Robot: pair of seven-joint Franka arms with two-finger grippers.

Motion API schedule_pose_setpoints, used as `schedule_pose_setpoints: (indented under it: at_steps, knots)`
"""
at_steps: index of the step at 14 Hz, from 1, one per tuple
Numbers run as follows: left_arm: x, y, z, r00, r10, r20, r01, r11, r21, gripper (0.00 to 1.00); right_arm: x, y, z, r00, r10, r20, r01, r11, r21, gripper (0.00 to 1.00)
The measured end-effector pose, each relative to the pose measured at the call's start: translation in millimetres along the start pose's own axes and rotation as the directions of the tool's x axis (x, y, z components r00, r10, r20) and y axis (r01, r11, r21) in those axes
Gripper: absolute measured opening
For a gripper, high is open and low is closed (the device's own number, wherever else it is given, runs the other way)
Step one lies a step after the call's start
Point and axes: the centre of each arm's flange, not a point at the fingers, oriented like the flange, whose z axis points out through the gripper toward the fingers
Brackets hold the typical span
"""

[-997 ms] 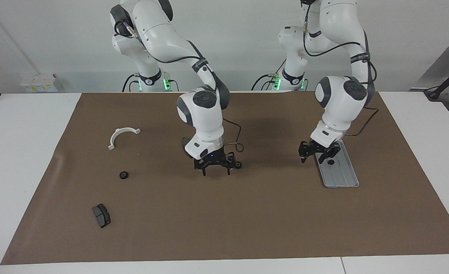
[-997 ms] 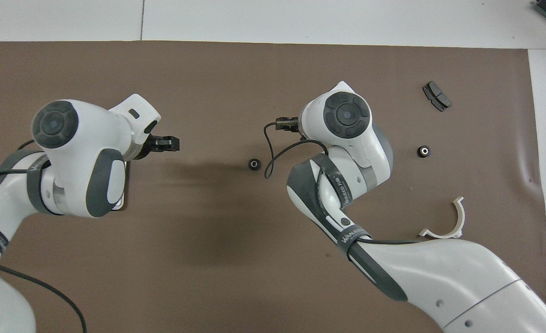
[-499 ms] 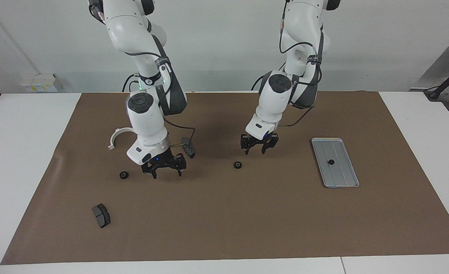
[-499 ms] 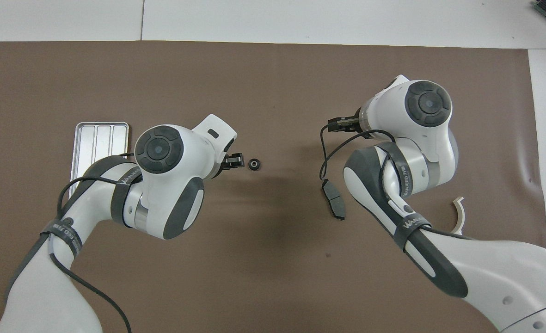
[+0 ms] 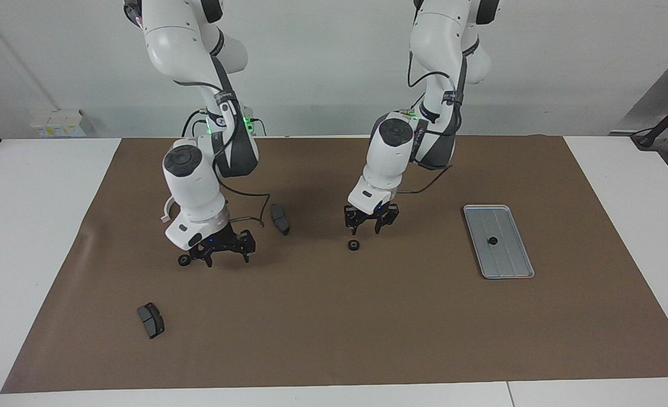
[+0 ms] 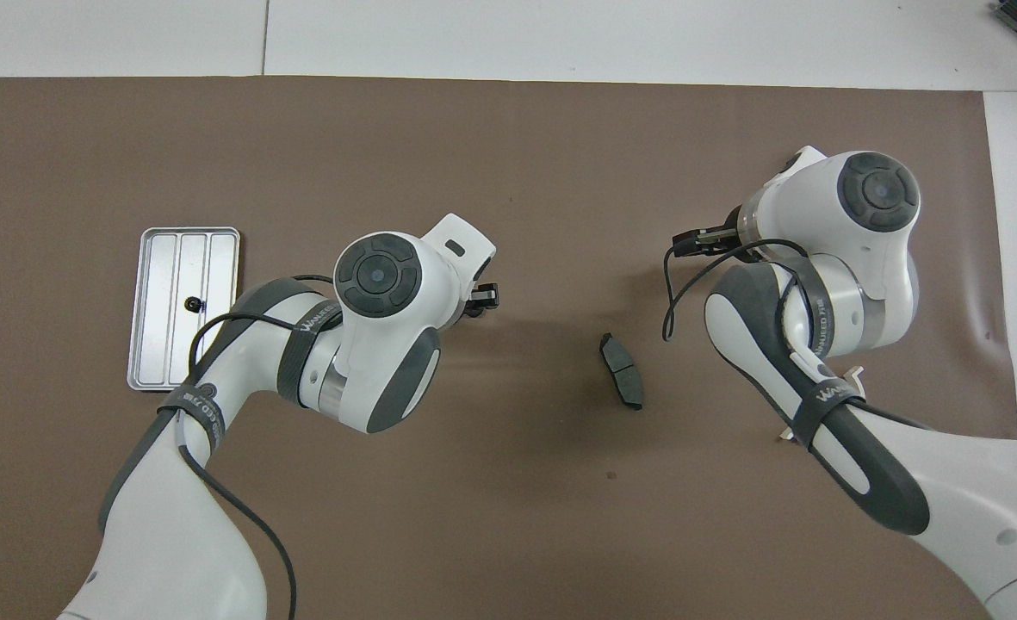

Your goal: Pick bearing gear from pile to tray

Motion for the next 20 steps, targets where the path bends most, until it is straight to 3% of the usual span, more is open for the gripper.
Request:
schedule_pose_setpoints:
  at_steps: [4, 11, 12, 13, 16, 18, 20]
  knots:
    - [-1, 7, 24, 1.0, 0.013, 0.003, -0.013, 1.0, 0.013, 0.59, -15, 32, 10, 1.0, 0.007, 0.016, -0.007, 1.0, -0.002, 0.96]
    - [-9, 12, 36, 0.999, 0.031, 0.017, -0.032, 0.999, 0.029, 0.52, -29, 27, 37, 1.0, -0.002, -0.002, 0.002, 1.0, -0.001, 0.87]
    - [-8, 11, 35, 0.999, 0.033, 0.016, -0.033, 0.999, 0.034, 0.44, -29, 27, 37, 1.0, -0.001, -0.005, 0.001, 1.0, -0.001, 0.81]
    - [-8, 10, 35, 0.999, 0.032, 0.017, -0.033, 0.999, 0.035, 0.35, -28, 27, 35, 1.0, -0.001, -0.01, 0.001, 1.0, -0.002, 0.69]
    - [-8, 10, 35, 0.999, 0.033, 0.016, -0.033, 0.999, 0.035, 0.35, -28, 29, 30, 1.0, 0.001, -0.018, -0.001, 1.0, -0.005, 0.35]
    - [0, 5, 28, 1.0, 0.021, 0.005, -0.021, 0.999, 0.036, 0.35, -28, 29, 30, 1.0, 0.001, -0.018, -0.001, 1.0, -0.005, 0.35]
    - [25, -23, -7, 1.0, -0.029, -0.011, 0.029, 0.999, 0.036, 0.35, -26, 27, 29, 1.0, -0.001, -0.022, 0.001, 1.0, -0.004, 0.35]
